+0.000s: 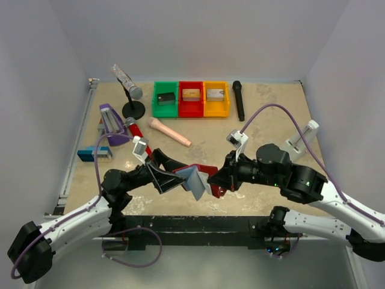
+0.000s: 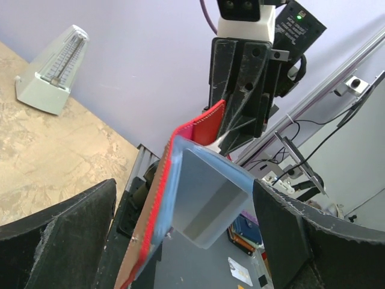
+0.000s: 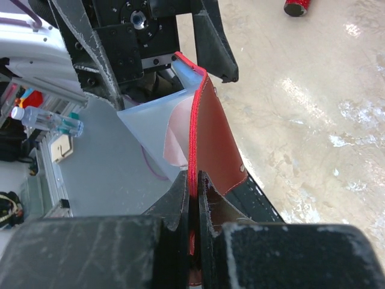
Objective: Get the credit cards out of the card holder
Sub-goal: Open the card holder at the center of the board.
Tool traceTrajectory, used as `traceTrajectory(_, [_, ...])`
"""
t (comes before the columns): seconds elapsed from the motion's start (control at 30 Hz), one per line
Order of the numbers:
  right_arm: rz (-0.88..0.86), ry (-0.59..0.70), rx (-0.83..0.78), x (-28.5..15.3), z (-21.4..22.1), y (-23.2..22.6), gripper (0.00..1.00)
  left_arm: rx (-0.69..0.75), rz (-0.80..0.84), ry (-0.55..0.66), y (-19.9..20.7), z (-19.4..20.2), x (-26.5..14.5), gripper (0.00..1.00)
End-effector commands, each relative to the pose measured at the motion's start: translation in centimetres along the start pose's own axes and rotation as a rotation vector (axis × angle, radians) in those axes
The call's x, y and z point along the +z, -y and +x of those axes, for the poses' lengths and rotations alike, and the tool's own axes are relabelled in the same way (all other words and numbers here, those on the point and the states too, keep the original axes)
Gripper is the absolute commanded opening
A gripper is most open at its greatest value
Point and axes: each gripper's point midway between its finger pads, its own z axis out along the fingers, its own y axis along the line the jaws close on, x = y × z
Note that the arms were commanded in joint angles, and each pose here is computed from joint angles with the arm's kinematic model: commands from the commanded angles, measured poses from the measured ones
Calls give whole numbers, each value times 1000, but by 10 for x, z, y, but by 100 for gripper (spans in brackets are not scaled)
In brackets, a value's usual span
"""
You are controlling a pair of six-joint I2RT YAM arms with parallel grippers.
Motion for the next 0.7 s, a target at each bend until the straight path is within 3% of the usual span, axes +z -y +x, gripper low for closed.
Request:
traceTrajectory(0.0, [-87,114,34,-5,-24,-16,0,29,87,55,21,-9,-5,100])
traceTrajectory(0.4, [-268,209,115,-10,-37,-30,0,41,175,68,39,-6,-12,99])
traceTrajectory(0.67, [-338,261,157,-9,-45,-30,0,49,237,69,48,-2,-19,76])
